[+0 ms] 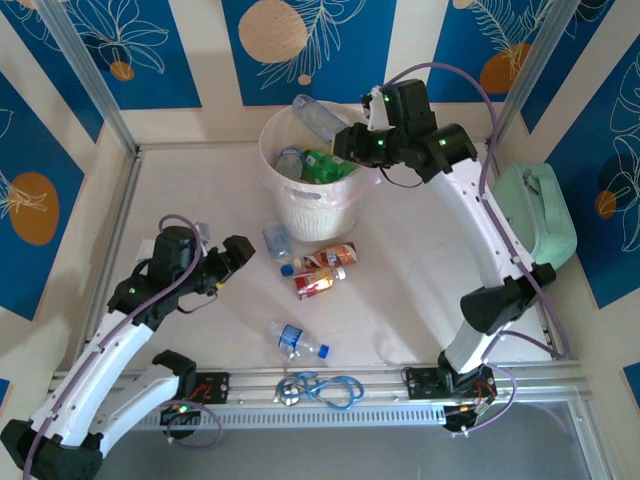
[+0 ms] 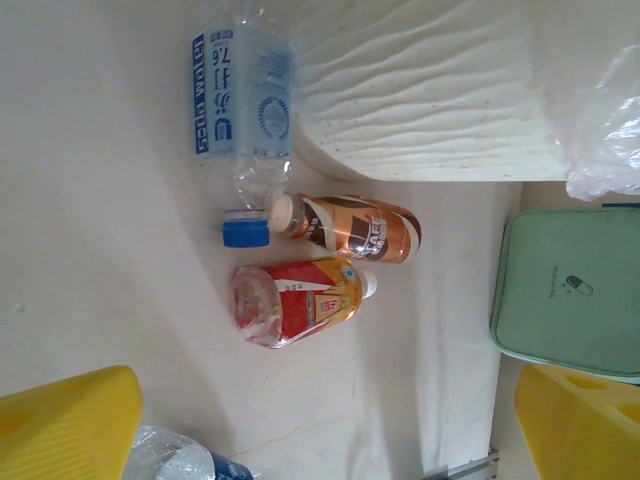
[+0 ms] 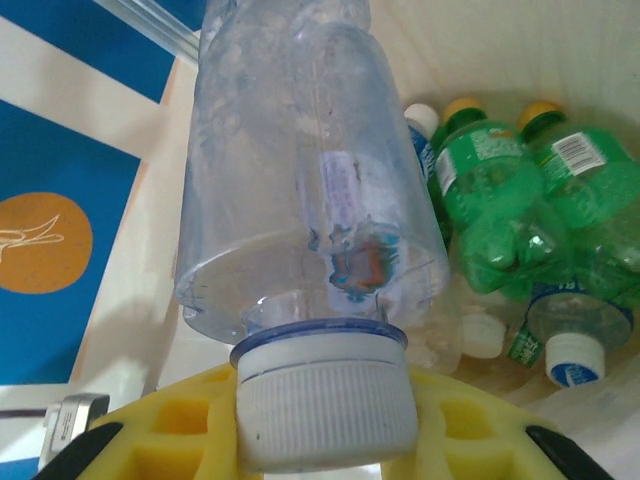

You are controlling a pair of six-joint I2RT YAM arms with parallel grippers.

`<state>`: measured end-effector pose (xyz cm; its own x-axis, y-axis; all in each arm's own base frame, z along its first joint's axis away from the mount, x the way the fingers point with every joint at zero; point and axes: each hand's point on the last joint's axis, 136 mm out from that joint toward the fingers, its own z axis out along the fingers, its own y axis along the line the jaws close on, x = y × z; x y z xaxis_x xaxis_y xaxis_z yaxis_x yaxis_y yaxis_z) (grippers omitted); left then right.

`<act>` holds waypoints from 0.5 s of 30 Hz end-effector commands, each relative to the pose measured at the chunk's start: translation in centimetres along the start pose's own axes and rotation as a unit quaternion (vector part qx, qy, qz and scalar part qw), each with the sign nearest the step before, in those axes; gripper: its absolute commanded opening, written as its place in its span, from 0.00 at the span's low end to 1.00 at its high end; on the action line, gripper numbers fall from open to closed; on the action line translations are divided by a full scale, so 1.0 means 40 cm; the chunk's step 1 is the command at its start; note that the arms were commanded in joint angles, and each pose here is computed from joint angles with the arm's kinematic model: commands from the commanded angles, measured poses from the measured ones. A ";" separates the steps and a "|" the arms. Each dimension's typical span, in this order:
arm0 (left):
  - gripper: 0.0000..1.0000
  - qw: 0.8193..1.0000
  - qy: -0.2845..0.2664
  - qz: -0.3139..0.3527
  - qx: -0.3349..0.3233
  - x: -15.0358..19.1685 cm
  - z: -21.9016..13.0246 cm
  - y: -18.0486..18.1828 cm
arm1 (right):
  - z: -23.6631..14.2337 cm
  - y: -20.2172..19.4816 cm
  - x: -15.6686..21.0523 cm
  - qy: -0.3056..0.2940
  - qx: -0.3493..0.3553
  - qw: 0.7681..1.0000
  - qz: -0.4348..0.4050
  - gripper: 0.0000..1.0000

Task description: Put the plastic bottles in the bin

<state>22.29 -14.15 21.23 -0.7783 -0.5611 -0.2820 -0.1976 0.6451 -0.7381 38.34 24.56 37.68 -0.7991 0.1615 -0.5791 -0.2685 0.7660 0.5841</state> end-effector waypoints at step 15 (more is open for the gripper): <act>0.92 1.000 0.001 -0.004 0.000 0.002 0.017 0.016 | -0.001 -0.083 -0.059 0.001 0.034 0.999 0.017 0.66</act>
<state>22.24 -14.12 20.41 -0.7807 -0.5601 -0.2771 -0.2046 0.6482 -0.7335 42.20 22.00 35.48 -0.8230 0.1858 -0.5369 -0.1836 0.8073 0.5608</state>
